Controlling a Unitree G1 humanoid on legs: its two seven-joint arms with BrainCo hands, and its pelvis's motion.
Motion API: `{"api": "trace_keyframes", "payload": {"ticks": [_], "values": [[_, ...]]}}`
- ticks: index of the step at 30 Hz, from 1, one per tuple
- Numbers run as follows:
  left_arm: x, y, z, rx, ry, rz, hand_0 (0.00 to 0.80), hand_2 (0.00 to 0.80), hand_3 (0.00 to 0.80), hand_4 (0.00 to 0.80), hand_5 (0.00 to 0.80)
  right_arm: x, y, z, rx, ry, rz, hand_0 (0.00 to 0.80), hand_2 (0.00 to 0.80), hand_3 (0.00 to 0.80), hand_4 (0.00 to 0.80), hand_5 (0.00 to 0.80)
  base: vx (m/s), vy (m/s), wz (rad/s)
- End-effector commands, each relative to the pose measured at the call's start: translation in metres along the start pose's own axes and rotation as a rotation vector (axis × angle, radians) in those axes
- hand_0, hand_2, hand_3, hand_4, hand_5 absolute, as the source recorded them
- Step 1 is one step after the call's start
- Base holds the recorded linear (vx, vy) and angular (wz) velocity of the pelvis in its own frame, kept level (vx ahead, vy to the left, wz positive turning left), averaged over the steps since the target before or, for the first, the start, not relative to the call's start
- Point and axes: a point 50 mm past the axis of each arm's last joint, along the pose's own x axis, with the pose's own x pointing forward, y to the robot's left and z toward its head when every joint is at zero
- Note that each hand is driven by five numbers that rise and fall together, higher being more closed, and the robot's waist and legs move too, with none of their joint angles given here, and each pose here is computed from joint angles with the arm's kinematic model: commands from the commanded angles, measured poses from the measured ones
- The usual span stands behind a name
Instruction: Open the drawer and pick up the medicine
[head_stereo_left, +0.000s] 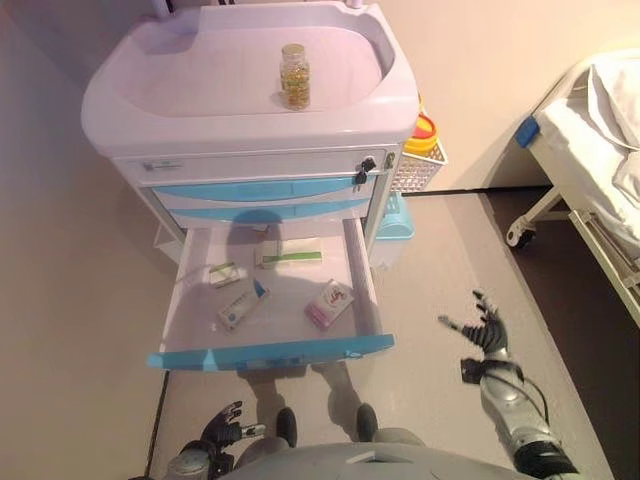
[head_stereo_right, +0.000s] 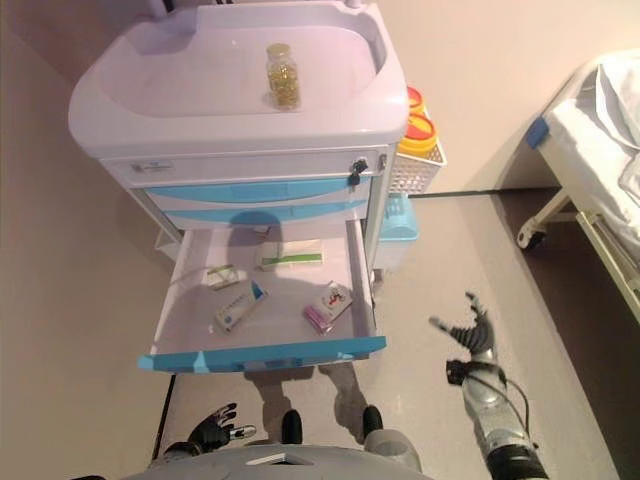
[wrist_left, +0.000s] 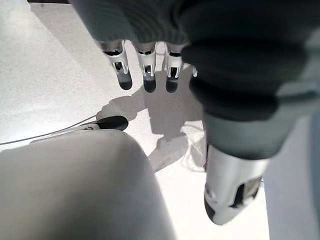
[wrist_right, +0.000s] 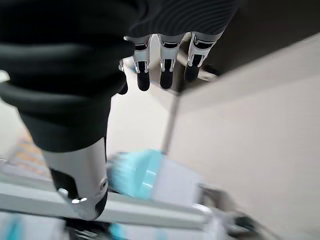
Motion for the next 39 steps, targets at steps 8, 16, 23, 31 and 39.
{"api": "trace_keyframes", "payload": {"ticks": [8, 16, 23, 31, 39], "values": [[0.009, 0.009, 0.045, 0.331, -0.134, -0.014, 0.000, 0.000, 0.000, 0.000, 0.000, -0.018, 0.029, -0.049, -0.323, 0.138, 0.254, 0.000, 0.000, 0.000, 0.000, 0.000, -0.010, 0.006, 0.00], [0.007, 0.010, 0.129, 0.458, -0.405, 0.011, 0.000, 0.000, 0.000, 0.000, 0.000, 0.007, 0.010, -0.028, -0.413, 0.064, 0.237, 0.000, 0.000, 0.000, 0.000, 0.000, -0.098, 0.088, -0.06], [-0.021, 0.034, 0.218, 0.573, -0.615, 0.100, 0.000, 0.000, 0.000, 0.000, 0.000, 0.025, 0.003, 0.010, -0.380, -0.093, 0.197, 0.000, 0.000, 0.000, 0.000, 0.000, -0.102, 0.059, -0.07], [-0.065, 0.067, 0.298, 0.613, -0.740, 0.180, 0.000, 0.000, 0.000, 0.000, 0.000, 0.026, -0.004, 0.026, -0.347, -0.158, 0.158, 0.000, 0.000, 0.000, 0.000, 0.000, -0.011, 0.044, -0.07], [-0.119, 0.121, 0.362, 0.526, -0.793, 0.349, 0.000, 0.000, 0.000, 0.000, 0.000, 0.022, -0.005, 0.029, -0.351, -0.191, 0.146, 0.000, 0.000, 0.000, 0.000, 0.000, 0.012, 0.040, -0.10]]}}
